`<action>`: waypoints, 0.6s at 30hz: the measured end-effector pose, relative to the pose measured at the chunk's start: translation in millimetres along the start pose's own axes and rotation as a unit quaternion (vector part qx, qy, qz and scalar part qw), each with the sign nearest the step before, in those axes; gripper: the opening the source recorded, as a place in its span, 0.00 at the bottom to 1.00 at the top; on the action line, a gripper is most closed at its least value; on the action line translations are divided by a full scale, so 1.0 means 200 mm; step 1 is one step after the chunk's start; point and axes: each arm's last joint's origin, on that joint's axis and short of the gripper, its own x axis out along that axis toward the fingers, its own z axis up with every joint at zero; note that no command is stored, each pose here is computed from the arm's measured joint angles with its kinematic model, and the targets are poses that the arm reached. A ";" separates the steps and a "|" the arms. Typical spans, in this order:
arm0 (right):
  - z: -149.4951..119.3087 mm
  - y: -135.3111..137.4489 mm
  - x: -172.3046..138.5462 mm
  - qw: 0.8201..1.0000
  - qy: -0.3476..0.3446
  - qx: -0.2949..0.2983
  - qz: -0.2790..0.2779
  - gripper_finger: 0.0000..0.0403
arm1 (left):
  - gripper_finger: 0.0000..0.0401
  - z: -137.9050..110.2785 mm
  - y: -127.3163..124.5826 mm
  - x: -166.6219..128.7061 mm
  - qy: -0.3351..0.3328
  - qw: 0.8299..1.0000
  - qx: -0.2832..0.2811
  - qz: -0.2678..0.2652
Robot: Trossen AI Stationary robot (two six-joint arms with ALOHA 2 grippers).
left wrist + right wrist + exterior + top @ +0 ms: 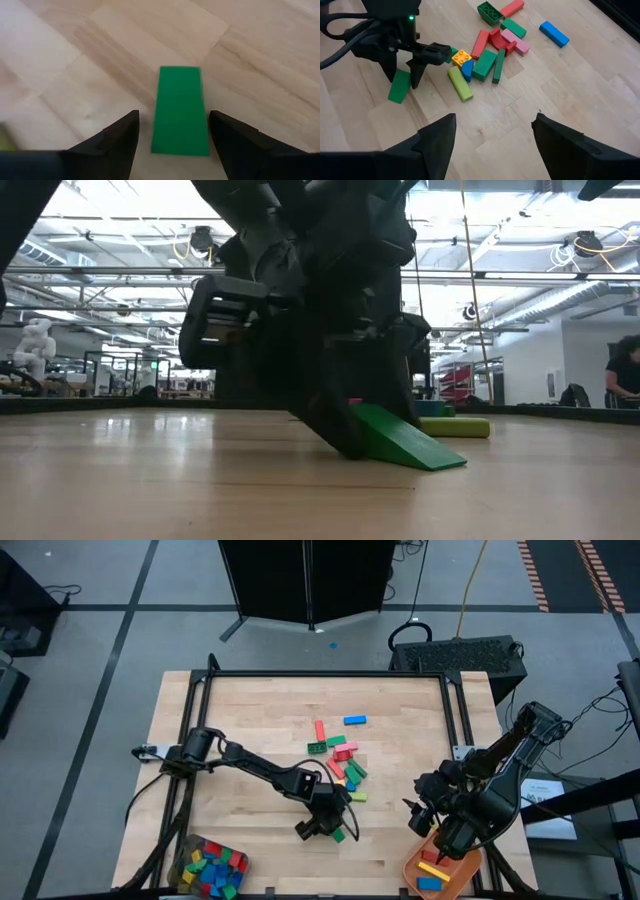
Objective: Sort blocks by size
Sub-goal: Put the green triangular block into the black bin
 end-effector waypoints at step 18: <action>0.00 0.00 0.00 1.000 -0.006 0.000 -0.001 0.64 | 0.30 0.22 0.00 -0.30 -0.014 0.989 -0.142 0.047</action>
